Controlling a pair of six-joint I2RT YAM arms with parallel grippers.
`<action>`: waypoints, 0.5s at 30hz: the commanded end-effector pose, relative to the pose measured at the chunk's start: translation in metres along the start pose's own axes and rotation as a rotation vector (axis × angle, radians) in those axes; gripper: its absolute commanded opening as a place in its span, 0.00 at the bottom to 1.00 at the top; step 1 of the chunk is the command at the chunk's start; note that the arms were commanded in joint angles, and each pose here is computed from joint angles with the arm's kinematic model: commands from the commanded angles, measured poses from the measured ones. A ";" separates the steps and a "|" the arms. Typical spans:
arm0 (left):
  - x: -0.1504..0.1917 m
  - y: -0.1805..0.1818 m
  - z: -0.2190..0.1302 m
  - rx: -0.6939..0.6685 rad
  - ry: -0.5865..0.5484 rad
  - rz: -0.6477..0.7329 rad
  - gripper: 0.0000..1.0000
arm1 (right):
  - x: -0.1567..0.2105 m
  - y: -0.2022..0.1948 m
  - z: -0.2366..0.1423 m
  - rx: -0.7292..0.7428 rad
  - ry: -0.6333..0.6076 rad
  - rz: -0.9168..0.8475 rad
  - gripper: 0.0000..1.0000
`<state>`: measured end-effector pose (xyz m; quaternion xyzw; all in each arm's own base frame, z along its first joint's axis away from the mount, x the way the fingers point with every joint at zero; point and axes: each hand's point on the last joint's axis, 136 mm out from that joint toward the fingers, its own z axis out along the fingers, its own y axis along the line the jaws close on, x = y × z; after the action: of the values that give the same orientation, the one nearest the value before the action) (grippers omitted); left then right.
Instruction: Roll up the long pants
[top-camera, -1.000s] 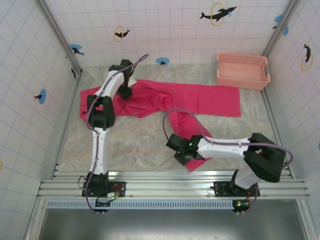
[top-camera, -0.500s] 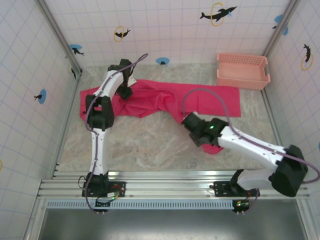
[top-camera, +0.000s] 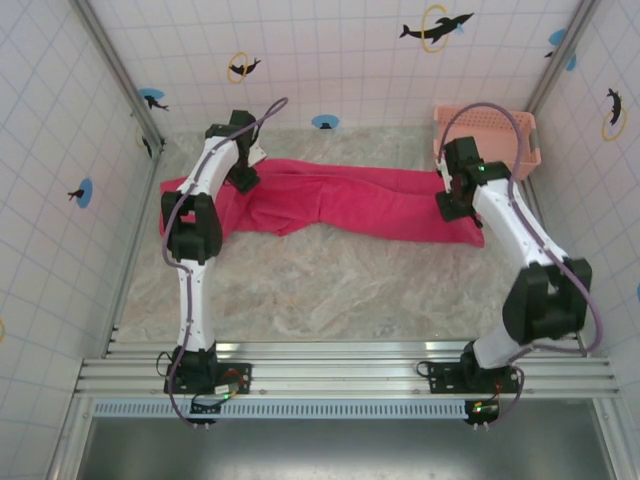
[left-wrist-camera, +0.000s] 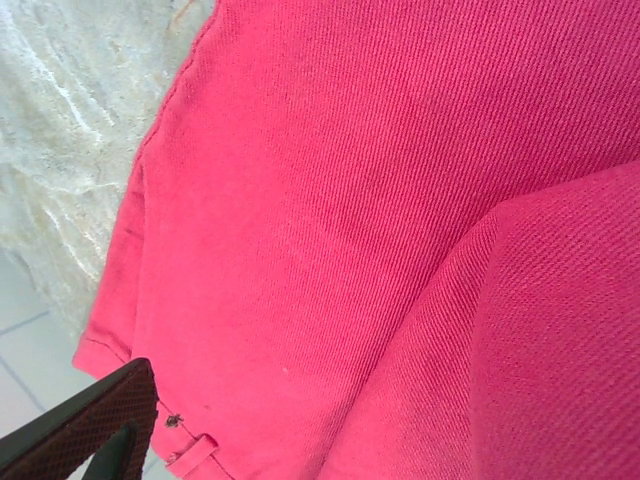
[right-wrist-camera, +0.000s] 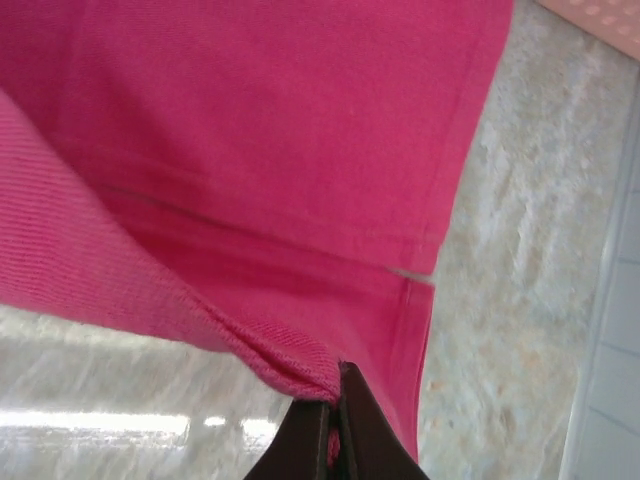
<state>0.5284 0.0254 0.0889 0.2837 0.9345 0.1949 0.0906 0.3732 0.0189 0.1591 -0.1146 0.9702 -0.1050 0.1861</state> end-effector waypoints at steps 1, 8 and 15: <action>-0.002 0.024 -0.023 -0.076 -0.023 -0.026 0.89 | -0.035 -0.007 0.024 -0.043 -0.014 -0.009 0.00; -0.002 0.039 -0.008 -0.158 0.047 -0.012 0.89 | -0.086 -0.021 0.080 -0.098 -0.001 0.033 0.00; -0.013 0.052 0.002 -0.224 0.035 -0.001 0.89 | -0.128 -0.051 0.111 -0.067 -0.022 0.077 0.00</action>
<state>0.5546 0.0461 0.1067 0.2683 0.9187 0.2705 0.1039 0.5245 -0.0024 0.1046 -0.0942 0.9765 -0.0634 0.1834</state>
